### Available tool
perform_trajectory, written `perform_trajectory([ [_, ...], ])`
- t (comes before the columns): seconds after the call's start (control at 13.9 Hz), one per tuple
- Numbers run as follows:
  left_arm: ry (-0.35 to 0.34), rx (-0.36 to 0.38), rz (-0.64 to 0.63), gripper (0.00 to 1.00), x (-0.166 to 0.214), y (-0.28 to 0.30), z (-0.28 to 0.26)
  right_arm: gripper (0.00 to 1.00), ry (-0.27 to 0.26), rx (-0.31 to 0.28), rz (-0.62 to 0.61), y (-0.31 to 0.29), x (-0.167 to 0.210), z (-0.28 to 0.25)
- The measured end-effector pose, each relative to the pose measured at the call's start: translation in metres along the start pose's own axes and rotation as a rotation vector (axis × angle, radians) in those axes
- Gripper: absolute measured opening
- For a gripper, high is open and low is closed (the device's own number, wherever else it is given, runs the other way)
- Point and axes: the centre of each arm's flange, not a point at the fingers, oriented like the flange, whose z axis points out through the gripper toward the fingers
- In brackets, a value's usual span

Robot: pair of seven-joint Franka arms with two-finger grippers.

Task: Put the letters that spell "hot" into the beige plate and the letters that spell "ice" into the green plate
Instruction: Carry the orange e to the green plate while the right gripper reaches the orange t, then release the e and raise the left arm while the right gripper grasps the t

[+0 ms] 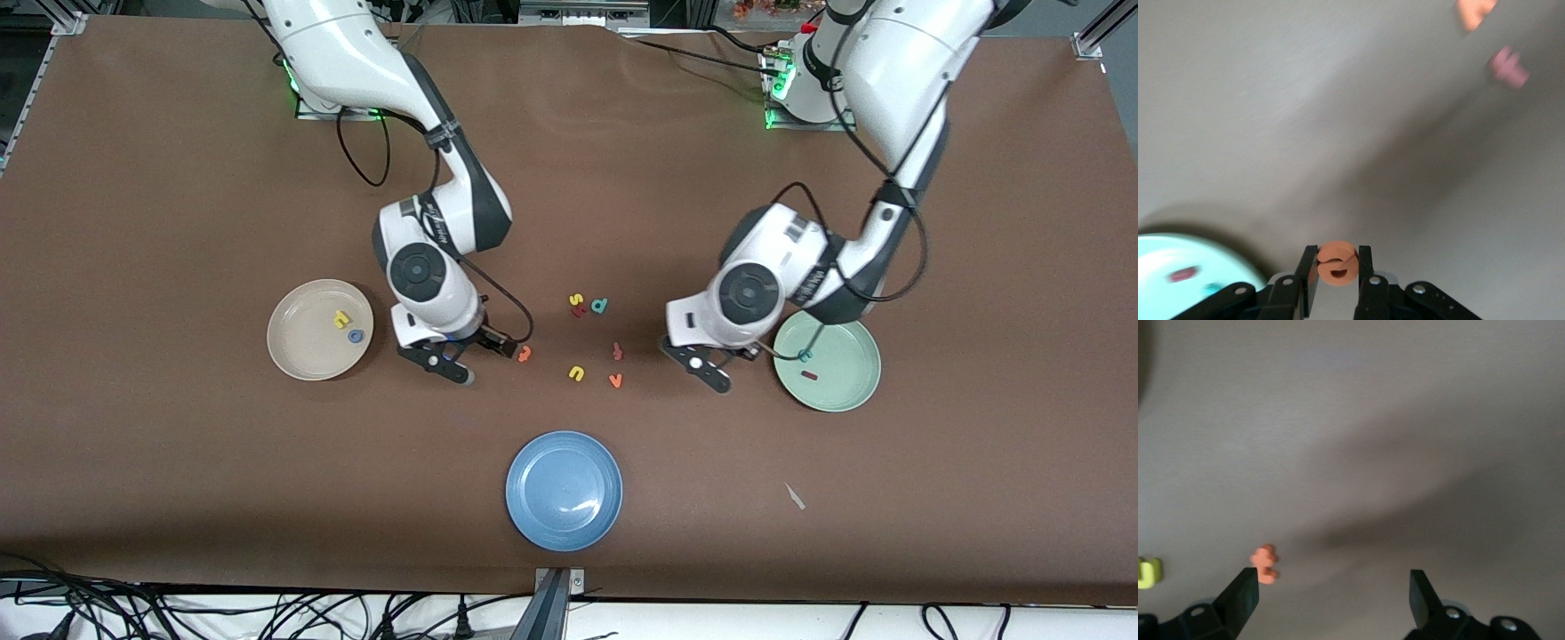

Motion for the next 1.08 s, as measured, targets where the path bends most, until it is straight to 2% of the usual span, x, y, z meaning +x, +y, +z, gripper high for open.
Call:
perform_trajectory([
  [0.29,-0.015,-0.043,0.141,0.25,-0.045,-0.087,0.017,1.0,0.005,0.023,0.057,-0.032,-0.009,0.018],
  [0.57,-0.022,-0.107,0.181,0.25,-0.082,-0.138,0.043,0.99,-0.002,0.015,0.075,-0.042,-0.015,0.041],
  [0.65,-0.015,-0.131,0.183,0.3,-0.088,-0.145,0.049,0.98,-0.006,0.012,0.074,-0.043,-0.017,0.047],
  [0.72,-0.011,-0.146,0.185,0.37,-0.09,-0.149,0.053,0.93,-0.008,0.008,0.075,-0.043,-0.018,0.052],
  [0.79,-0.009,-0.153,0.186,0.48,-0.091,-0.149,0.054,0.93,-0.009,0.005,0.074,-0.042,-0.018,0.056],
  [1.01,0.005,-0.167,0.191,0.78,-0.083,-0.14,0.042,0.67,-0.009,0.017,0.077,-0.046,-0.018,0.053],
  [1.08,0.002,-0.175,0.183,0.88,-0.081,-0.136,0.032,0.66,-0.011,0.02,0.08,-0.046,-0.018,0.053],
])
